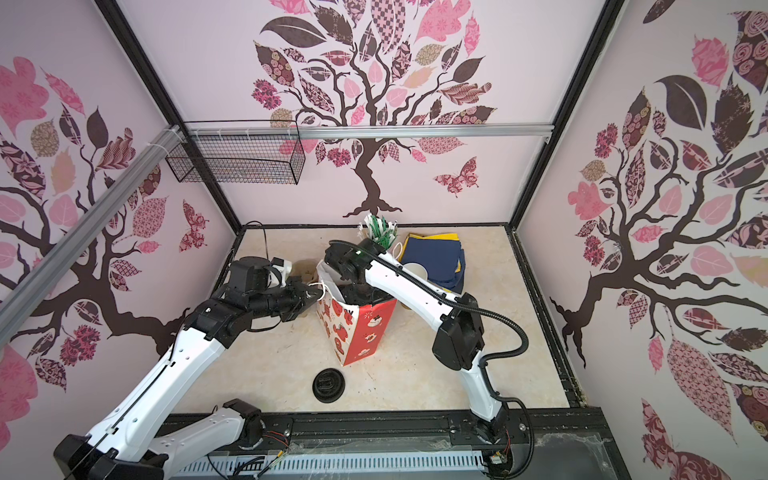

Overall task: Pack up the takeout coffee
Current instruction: 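Open the right gripper and release the cup inside the bag, then raise the right gripper out of the bag and draw it back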

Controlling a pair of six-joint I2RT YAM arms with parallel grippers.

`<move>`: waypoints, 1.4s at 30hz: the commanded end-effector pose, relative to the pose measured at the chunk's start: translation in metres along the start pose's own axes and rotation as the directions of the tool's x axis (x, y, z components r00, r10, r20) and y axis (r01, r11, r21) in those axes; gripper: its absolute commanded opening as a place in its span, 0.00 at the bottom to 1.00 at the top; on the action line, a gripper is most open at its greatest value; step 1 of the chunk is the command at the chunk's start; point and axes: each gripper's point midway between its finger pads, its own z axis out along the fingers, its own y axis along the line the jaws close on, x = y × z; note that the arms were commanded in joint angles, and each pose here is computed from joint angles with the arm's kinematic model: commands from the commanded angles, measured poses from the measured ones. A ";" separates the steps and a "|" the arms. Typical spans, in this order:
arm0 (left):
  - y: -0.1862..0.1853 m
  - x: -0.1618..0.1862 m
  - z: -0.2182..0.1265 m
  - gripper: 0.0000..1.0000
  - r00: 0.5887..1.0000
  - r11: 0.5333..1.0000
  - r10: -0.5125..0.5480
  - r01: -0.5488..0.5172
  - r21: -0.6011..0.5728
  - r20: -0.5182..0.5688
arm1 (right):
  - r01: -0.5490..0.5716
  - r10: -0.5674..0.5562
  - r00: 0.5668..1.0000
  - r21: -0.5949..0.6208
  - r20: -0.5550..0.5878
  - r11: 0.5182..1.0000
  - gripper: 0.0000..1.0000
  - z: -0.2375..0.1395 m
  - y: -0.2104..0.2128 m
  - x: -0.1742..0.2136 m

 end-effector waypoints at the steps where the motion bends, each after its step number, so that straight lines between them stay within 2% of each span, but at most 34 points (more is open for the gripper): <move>1: 0.007 0.001 -0.007 0.00 1.000 1.000 0.013 -0.012 -0.017 0.002 | -0.046 0.049 0.992 -0.029 0.115 0.999 0.84 -0.043 -0.006 -0.014; 12: 0.017 0.001 -0.009 0.00 1.000 1.000 0.016 -0.016 -0.023 -0.013 | 0.028 0.007 0.985 -0.204 0.171 0.979 0.83 -0.067 0.035 -0.019; 21: 0.023 0.001 -0.008 0.00 1.000 0.999 0.018 -0.018 -0.029 -0.021 | 0.081 0.006 0.956 -0.285 0.293 0.955 0.90 -0.104 0.039 -0.031; 25: 0.024 0.001 -0.008 0.00 1.000 0.999 0.018 -0.018 -0.031 -0.022 | 0.114 0.001 0.940 -0.316 0.341 0.942 0.90 -0.115 0.042 -0.034; 30: 0.025 0.001 -0.008 0.00 1.000 0.999 0.015 -0.016 -0.034 -0.024 | 0.189 0.000 0.890 -0.368 0.456 0.911 0.86 -0.151 0.049 -0.043; 32: 0.026 0.001 -0.008 0.00 1.000 0.999 0.015 -0.016 -0.034 -0.021 | 0.214 0.005 0.856 -0.363 0.517 0.907 0.84 -0.172 0.045 -0.045; 36: 0.026 0.001 -0.009 0.00 1.000 0.999 0.014 -0.014 -0.033 -0.019 | 0.155 0.036 0.799 -0.263 0.601 0.952 0.81 -0.195 0.009 -0.047; 38: 0.026 0.002 -0.009 0.00 1.000 1.000 0.012 -0.012 -0.029 -0.018 | 0.108 0.029 0.803 -0.193 0.596 0.975 0.78 -0.184 -0.011 -0.042; 42: 0.025 0.002 -0.008 0.00 1.000 1.000 0.014 -0.014 -0.022 -0.020 | 0.016 0.064 0.881 -0.166 0.468 0.986 0.77 -0.138 -0.039 -0.027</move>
